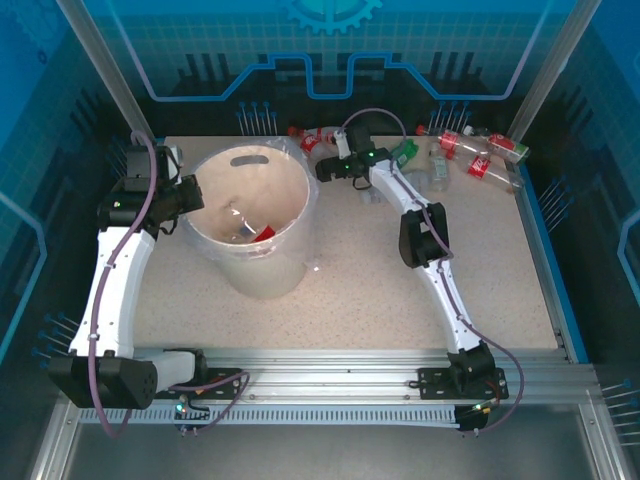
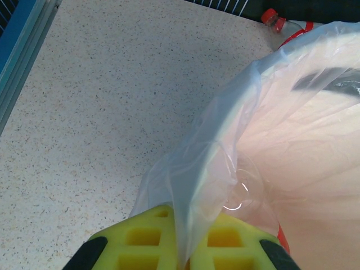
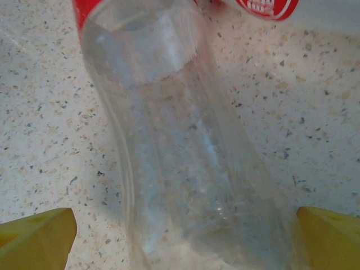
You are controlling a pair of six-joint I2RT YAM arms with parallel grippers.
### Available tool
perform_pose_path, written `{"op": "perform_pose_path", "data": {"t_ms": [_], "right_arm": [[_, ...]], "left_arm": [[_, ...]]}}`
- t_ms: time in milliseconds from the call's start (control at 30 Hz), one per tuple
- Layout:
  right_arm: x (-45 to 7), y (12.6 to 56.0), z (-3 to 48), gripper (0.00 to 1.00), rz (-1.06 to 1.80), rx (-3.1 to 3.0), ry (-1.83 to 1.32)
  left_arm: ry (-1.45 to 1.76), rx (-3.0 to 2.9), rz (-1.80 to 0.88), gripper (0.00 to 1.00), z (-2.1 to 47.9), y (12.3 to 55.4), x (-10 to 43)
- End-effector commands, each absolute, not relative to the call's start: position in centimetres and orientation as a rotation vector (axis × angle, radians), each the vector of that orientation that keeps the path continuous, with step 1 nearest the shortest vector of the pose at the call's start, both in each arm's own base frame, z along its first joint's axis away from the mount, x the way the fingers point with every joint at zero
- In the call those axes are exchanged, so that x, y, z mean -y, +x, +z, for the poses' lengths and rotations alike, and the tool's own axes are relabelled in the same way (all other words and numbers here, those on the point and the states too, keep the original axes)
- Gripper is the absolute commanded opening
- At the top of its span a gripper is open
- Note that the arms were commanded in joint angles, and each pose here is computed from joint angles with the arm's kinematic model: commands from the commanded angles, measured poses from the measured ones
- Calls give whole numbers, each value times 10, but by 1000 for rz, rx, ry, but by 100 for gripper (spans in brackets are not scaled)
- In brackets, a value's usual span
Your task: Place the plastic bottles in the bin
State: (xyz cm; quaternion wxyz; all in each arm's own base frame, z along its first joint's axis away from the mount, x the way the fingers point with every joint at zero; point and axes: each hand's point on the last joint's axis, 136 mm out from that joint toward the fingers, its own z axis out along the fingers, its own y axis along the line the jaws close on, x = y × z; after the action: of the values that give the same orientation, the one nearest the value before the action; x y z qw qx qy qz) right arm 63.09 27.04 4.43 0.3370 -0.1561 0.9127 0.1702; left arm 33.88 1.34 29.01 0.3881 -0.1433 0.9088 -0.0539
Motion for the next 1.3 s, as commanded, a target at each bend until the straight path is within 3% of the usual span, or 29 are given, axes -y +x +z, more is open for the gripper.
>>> {"op": "perform_pose_path", "data": {"t_ms": [0, 100, 300, 600, 800, 1267], "right_arm": [[-271, 640, 53, 100, 525, -2355, -339], [-267, 642, 50, 99, 591, -2363, -281], [-264, 649, 52, 79, 663, -2337, -243], [-263, 650, 57, 59, 654, -2317, -256], [-259, 635, 79, 56, 636, -2283, -280], [-223, 557, 191, 51, 571, -2177, -327]], "left_arm": [[-373, -2204, -253, 0, 316, 345, -4], [-371, -2201, -257, 0, 318, 345, -4], [-362, -2200, -246, 0, 322, 341, -4], [-366, -2192, -240, 0, 327, 337, -5], [-367, -2193, -244, 0, 327, 335, -5], [-358, -2190, -298, 0, 323, 339, 2]]}}
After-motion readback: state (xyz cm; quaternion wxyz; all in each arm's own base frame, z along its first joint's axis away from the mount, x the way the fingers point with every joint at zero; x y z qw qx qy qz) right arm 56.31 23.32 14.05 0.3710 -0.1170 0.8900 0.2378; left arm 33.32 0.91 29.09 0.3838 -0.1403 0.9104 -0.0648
